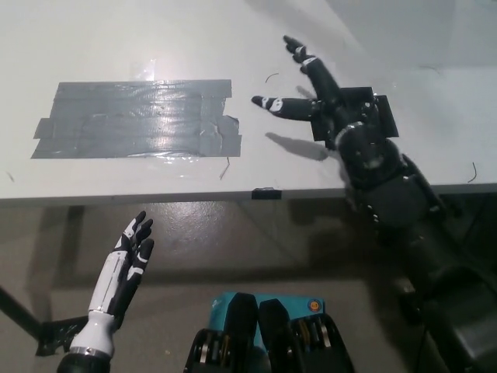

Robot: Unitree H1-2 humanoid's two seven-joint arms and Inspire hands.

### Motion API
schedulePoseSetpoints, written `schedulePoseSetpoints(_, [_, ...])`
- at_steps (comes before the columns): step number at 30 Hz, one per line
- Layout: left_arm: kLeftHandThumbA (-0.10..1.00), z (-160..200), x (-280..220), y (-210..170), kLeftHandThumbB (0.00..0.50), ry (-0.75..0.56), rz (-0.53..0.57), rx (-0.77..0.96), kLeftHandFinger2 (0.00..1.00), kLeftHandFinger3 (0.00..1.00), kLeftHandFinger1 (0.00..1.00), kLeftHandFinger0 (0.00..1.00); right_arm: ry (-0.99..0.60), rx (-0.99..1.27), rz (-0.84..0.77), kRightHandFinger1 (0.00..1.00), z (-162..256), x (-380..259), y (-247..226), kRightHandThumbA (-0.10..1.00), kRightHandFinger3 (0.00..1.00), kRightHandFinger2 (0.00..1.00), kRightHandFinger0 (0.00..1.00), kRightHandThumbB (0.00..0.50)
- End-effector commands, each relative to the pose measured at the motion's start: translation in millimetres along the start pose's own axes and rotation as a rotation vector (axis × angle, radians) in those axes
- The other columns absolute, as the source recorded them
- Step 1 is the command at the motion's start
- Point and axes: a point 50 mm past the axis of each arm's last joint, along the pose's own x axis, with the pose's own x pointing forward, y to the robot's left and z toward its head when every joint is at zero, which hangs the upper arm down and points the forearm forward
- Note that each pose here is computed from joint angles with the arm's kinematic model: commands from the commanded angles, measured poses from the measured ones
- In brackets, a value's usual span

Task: A white bottle is kept in the middle of the desk infront of the robot and the robot picks it up with its right hand and passes it to a person

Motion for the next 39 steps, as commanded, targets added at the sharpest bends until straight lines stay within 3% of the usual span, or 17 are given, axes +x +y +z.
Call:
schedulePoseSetpoints(1, [0.91, 14, 14, 8, 0.061, -0.056, 0.007, 0.032, 1.00, 1.00, 1.00, 1.00, -0.248, 0.017, -0.019, 1.00, 58, -24, -47, 0.85, 1.00, 1.00, 1.00, 0.476])
schedulePoseSetpoints(7, [0.94, 15, 16, 11, 0.059, -0.056, 0.019, 0.029, 1.00, 1.00, 1.00, 1.00, -0.423, 0.009, -0.086, 1.00, 75, -88, -58, 0.80, 1.00, 1.00, 1.00, 0.401])
schedulePoseSetpoints(13, [0.91, 13, 19, 11, 0.068, -0.048, 0.028, -0.024, 1.00, 1.00, 1.00, 1.00, -0.536, 0.008, -0.121, 1.00, 66, -148, -51, 0.84, 1.00, 1.00, 1.00, 0.400])
schedulePoseSetpoints(17, [0.93, 12, 19, 11, 0.051, -0.055, 0.026, -0.021, 1.00, 1.00, 1.00, 1.00, -0.552, 0.063, -0.141, 1.00, 50, -189, -41, 0.78, 1.00, 1.00, 1.00, 0.334])
schedulePoseSetpoints(21, [0.94, 8, 14, 8, 0.030, -0.045, 0.022, -0.025, 1.00, 1.00, 1.00, 1.00, -0.487, 0.089, -0.163, 1.00, 18, -215, -23, 0.78, 1.00, 1.00, 1.00, 0.287])
schedulePoseSetpoints(25, [0.92, 6, 11, 7, 0.030, -0.040, 0.018, -0.043, 1.00, 1.00, 1.00, 1.00, -0.418, 0.103, -0.176, 1.00, -3, -227, -15, 0.81, 1.00, 1.00, 1.00, 0.263])
schedulePoseSetpoints(31, [0.93, 0, 5, 5, 0.038, -0.022, 0.013, -0.043, 1.00, 1.00, 1.00, 1.00, -0.226, 0.154, -0.211, 1.00, -67, -232, -2, 0.88, 1.00, 1.00, 1.00, 0.218])
schedulePoseSetpoints(35, [0.96, -3, 3, 4, 0.055, -0.022, 0.013, -0.037, 1.00, 1.00, 1.00, 1.00, -0.134, 0.180, -0.191, 1.00, -103, -230, 5, 0.82, 1.00, 1.00, 1.00, 0.172])
schedulePoseSetpoints(39, [0.96, -4, 2, 4, 0.071, -0.022, 0.016, -0.039, 1.00, 1.00, 1.00, 1.00, -0.048, 0.166, -0.163, 1.00, -127, -231, 11, 0.84, 1.00, 1.00, 1.00, 0.208])
